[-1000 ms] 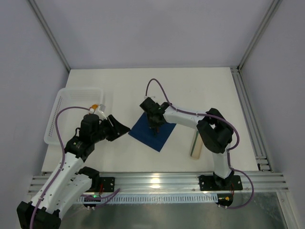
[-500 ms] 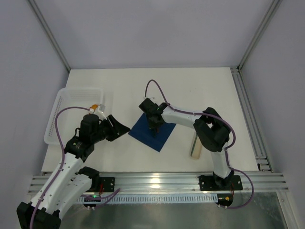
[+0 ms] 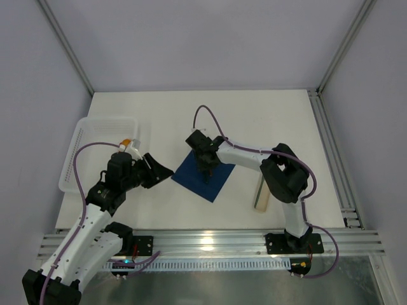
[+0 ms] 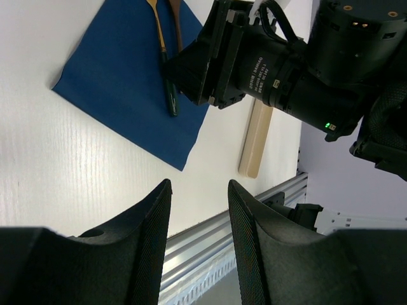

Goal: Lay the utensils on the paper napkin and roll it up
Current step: Adjust the utensils on the napkin, then pick up the utensils from the container.

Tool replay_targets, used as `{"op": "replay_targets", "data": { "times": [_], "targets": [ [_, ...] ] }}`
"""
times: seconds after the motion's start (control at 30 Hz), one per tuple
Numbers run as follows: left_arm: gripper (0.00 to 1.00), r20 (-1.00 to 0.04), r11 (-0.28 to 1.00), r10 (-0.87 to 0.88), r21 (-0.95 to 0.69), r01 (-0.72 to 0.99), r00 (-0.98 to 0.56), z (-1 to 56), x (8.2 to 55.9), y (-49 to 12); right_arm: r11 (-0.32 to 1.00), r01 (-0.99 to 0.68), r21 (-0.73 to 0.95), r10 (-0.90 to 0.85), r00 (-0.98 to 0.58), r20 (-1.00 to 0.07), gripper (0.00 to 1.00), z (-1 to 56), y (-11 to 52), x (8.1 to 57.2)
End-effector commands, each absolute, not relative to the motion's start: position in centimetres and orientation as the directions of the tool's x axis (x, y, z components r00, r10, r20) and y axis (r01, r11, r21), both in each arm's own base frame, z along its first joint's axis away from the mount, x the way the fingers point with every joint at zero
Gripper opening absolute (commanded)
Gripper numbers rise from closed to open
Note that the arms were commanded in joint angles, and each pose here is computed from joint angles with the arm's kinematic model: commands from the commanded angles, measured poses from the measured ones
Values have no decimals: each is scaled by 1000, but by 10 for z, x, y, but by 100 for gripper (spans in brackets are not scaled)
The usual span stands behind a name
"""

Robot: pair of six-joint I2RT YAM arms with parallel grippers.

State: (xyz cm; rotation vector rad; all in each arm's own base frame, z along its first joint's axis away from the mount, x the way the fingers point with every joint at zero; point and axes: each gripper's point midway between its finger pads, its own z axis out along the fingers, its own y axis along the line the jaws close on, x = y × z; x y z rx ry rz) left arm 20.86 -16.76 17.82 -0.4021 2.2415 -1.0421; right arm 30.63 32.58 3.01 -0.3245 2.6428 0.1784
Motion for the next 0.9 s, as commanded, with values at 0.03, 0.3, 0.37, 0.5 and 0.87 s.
{"op": "replay_targets", "data": {
  "times": [0.03,0.3,0.37,0.5,0.87],
  "targets": [
    [43,-418,639,-491,-769,10,-764,180,206,-170,957,-263,120,-137,-778,-613,41,111,334,324],
    [43,-420,633,-488,-774,21,-765,183,207,-172,990,-142,7,-105,-761,-640,40,138,257,317],
    [43,-419,631,-489,-775,21,-765,183,208,-172,996,-88,31,-47,-762,-646,37,146,232,315],
    [44,-422,631,-484,-775,28,-767,185,208,-173,999,29,27,39,-793,-608,34,127,174,293],
    [44,-410,619,-478,-785,33,-777,185,210,-177,976,218,-16,178,-835,-521,35,83,107,240]
  ]
}}
